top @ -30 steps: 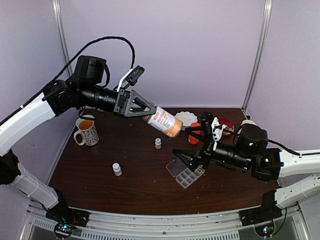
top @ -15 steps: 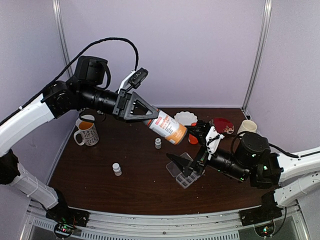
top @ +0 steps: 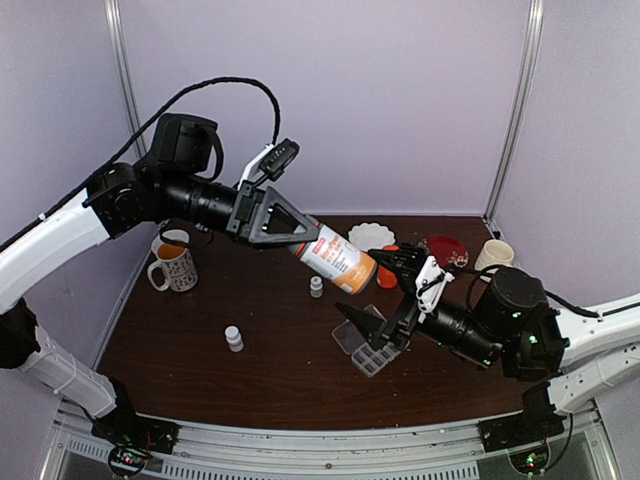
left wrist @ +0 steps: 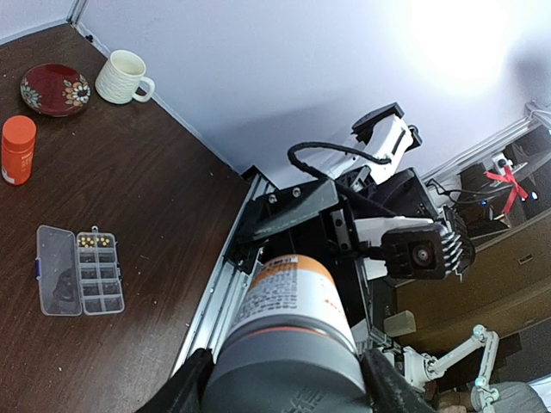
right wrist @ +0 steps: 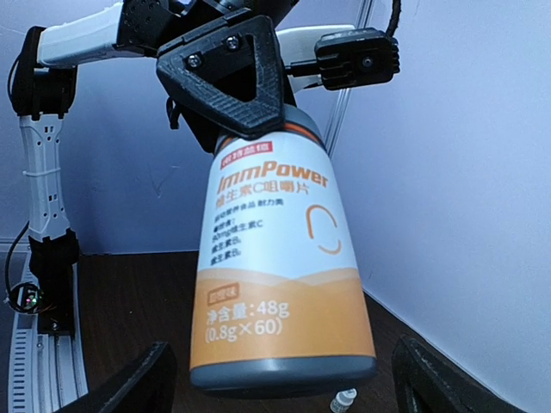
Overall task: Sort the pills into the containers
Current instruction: Pass from the left arm to the right
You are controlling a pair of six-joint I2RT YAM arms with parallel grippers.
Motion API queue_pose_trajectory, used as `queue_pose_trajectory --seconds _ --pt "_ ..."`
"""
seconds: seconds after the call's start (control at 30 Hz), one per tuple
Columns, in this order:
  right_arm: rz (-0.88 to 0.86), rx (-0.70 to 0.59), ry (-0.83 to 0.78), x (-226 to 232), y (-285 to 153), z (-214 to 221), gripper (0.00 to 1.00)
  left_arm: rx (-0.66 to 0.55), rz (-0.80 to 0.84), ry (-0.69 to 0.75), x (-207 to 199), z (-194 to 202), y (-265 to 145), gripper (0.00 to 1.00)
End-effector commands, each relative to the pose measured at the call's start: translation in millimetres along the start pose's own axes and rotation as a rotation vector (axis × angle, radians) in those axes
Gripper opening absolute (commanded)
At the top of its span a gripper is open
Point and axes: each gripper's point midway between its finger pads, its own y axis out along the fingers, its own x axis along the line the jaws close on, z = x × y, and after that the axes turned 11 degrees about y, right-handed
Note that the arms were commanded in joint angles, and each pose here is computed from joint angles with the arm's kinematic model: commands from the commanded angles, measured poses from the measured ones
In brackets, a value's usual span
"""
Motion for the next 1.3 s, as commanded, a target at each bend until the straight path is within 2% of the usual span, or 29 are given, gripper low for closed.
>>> queue_pose_trajectory --seconds 0.0,0.23,0.43,0.57,0.73,0.83,0.9,1.0,1.03,1.13,1.23,1.27 --pt "0.013 -0.084 0.004 -2.0 -5.2 -29.9 0.90 -0.038 0.031 0.038 -7.9 -8.9 0.4 0.14" --pt "0.012 -0.080 -0.019 1.7 -3.5 -32.5 0.89 -0.028 0.033 0.030 -6.0 -6.0 2.2 0.14" --pt "0.022 -0.068 -0.028 2.1 1.5 -32.6 0.79 -0.022 0.037 0.025 -4.2 -3.3 4.3 0.14" --pt "0.028 -0.058 -0.033 2.3 4.3 -30.6 0.77 -0.023 0.049 0.024 -6.5 -3.3 3.7 0.14" --pt "0.023 -0.016 -0.045 5.0 8.2 -23.5 0.87 -0.024 0.059 0.024 -8.3 -2.4 2.8 0.14" --pt "0.020 -0.003 -0.045 6.0 9.2 -21.8 0.88 -0.026 0.064 0.022 -9.6 -1.8 2.2 0.14" --pt "0.019 -0.004 -0.042 6.1 8.9 -22.1 0.81 -0.026 0.067 0.024 -10.4 -1.4 2.4 0.14" --pt "0.017 -0.008 -0.037 6.0 8.4 -23.7 0.62 -0.026 0.067 0.022 -10.6 -1.0 2.1 0.14" --pt "0.015 -0.007 -0.037 6.3 8.4 -23.5 0.58 -0.025 0.065 0.020 -9.8 -0.8 2.5 0.14" --pt "0.014 -0.002 -0.036 6.8 8.9 -21.9 0.65 -0.027 0.066 0.021 -10.7 -1.3 1.7 0.14" --pt "0.020 0.008 -0.038 6.5 10.0 -18.6 0.93 -0.025 0.070 0.021 -11.2 -0.8 1.8 0.14" --pt "0.020 0.010 -0.039 6.8 10.2 -17.6 0.95 -0.025 0.071 0.021 -11.4 -0.6 1.7 0.14"
